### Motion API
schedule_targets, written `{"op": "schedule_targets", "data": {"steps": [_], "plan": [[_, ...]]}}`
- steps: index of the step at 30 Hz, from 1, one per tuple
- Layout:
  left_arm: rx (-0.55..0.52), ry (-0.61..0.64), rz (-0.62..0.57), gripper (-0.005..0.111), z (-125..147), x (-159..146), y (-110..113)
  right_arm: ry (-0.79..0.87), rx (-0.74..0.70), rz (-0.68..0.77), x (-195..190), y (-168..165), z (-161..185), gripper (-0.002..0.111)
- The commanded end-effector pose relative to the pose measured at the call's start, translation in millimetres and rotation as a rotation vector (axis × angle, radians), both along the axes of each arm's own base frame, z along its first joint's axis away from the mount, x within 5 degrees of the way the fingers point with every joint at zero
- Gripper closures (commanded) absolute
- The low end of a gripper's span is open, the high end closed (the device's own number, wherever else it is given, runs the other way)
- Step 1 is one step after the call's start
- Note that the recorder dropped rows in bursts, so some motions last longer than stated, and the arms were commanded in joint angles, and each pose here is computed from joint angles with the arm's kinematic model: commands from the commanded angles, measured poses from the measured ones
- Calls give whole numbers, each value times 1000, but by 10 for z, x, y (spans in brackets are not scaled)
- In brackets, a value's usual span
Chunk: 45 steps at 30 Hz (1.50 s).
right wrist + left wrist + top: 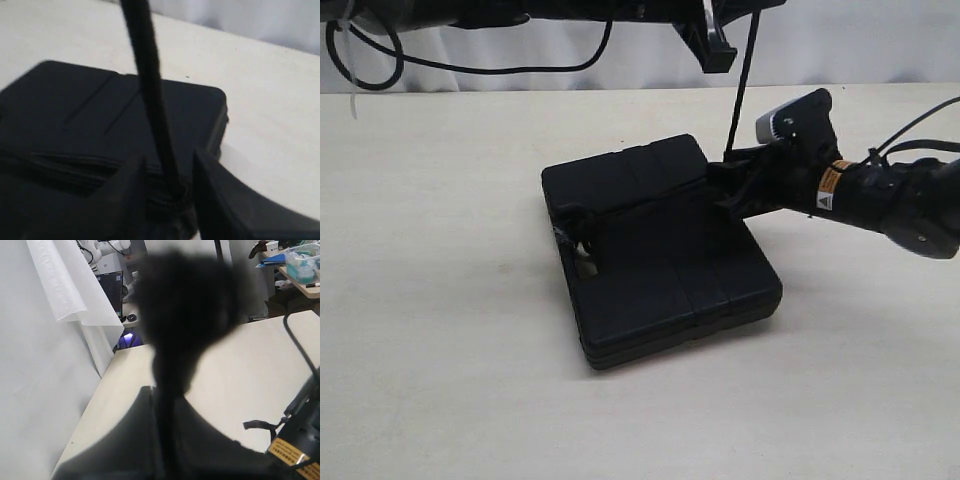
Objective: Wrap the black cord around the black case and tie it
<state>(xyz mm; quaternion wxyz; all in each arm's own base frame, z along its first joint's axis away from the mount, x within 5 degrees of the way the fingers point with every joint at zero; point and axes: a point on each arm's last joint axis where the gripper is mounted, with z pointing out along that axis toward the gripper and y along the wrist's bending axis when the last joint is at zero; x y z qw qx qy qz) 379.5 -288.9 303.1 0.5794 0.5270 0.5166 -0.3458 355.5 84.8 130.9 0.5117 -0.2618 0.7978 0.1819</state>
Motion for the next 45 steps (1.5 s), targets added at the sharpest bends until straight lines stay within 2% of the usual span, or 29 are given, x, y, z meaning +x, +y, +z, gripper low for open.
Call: {"op": "schedule_targets", "data": {"steps": [1, 4, 11, 13, 19, 23, 27, 30, 33, 35, 36, 39, 42, 45], "plan": [[-62, -43, -28, 107, 210, -76, 0, 94, -84, -94, 78, -87, -113, 89], [-62, -43, -28, 107, 210, -76, 0, 109, -113, -104, 88, -104, -123, 98], [-11, -68, -46, 107, 162, -100, -27, 67, -103, -34, 77, -52, -93, 98], [5, -68, -45, 107, 120, -90, -39, 59, -96, -19, 73, -34, -86, 94], [98, -81, -94, 107, -107, -96, -114, 44, -77, -15, 73, -24, -33, 69], [148, -90, -98, 107, -178, -85, -112, 2, -49, -33, 62, -27, 196, 60], [150, -85, -105, 107, -181, -92, -112, -52, -17, -47, 33, -31, 459, 59], [151, -85, -102, 107, -182, -90, -112, -63, 5, -54, 22, -30, 533, 64], [150, -85, -98, 107, -181, -86, -111, -42, 15, -58, 24, -29, 503, 83], [151, -79, -69, 107, -181, -61, -107, -35, 11, -63, 28, -39, 484, 101], [152, -74, -57, 106, -183, -51, -105, -29, 3, -68, 29, -46, 476, 104], [202, -103, -70, 92, -221, -52, -90, -3, -1, -116, 41, -80, 456, 104], [245, -109, -90, 64, -258, -67, -81, 51, 17, -263, 81, -192, 430, 104], [310, -102, -101, 44, -314, -74, -62, 94, 29, -392, 105, -338, 402, 104]]}}
